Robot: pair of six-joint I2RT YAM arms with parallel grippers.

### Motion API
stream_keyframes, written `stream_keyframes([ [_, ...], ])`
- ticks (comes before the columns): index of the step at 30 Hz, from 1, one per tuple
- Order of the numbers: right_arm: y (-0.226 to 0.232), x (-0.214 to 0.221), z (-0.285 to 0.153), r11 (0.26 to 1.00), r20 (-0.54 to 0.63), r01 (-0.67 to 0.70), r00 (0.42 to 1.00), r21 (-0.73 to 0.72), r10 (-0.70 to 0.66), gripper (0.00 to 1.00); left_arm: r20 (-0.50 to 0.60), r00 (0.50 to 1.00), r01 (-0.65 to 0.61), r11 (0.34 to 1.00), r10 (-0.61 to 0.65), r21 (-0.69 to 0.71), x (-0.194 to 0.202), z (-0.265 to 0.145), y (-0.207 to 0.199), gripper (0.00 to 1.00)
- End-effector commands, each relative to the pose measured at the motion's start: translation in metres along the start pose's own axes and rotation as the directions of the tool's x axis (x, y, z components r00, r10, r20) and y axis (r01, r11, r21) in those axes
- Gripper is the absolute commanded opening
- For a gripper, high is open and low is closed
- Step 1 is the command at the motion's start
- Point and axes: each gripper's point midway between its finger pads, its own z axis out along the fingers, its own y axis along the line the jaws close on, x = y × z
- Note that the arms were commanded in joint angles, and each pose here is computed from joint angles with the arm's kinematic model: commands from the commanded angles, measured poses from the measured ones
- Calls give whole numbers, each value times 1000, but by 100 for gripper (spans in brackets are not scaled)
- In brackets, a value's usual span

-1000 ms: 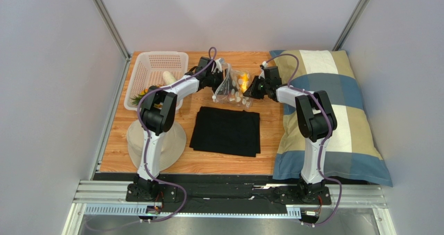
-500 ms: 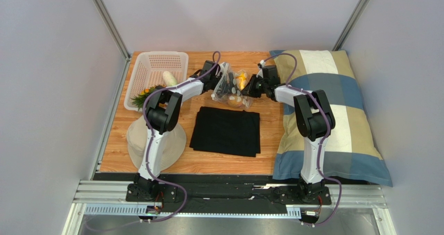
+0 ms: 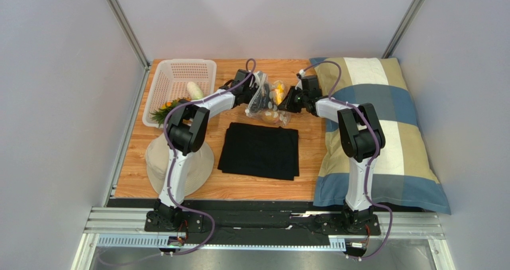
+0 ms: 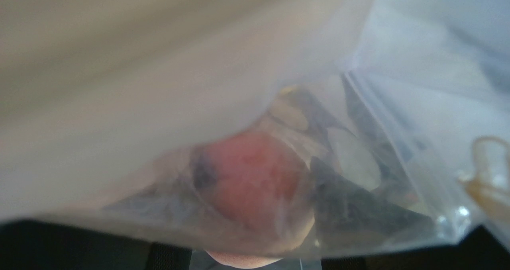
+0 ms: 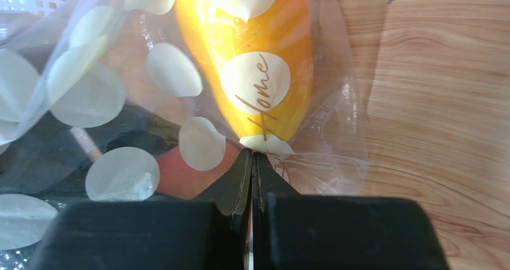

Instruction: Open the zip-top bag and remove the fake food

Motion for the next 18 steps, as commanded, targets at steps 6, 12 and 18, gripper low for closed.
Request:
stream_keyframes([
  [6, -30, -29, 0, 996, 57, -7, 998, 90, 2, 0, 149, 976, -143, 984, 158, -109, -48, -56, -24, 0],
  [12, -49, -29, 0, 991, 51, -42, 998, 130, 35, 0, 189, 954, -201, 964, 232, -172, -53, -86, -32, 0],
  [18, -53, -31, -1, 990, 51, -51, 998, 132, 44, 0, 243, 925, -212, 929, 291, -304, -65, -130, -33, 0],
])
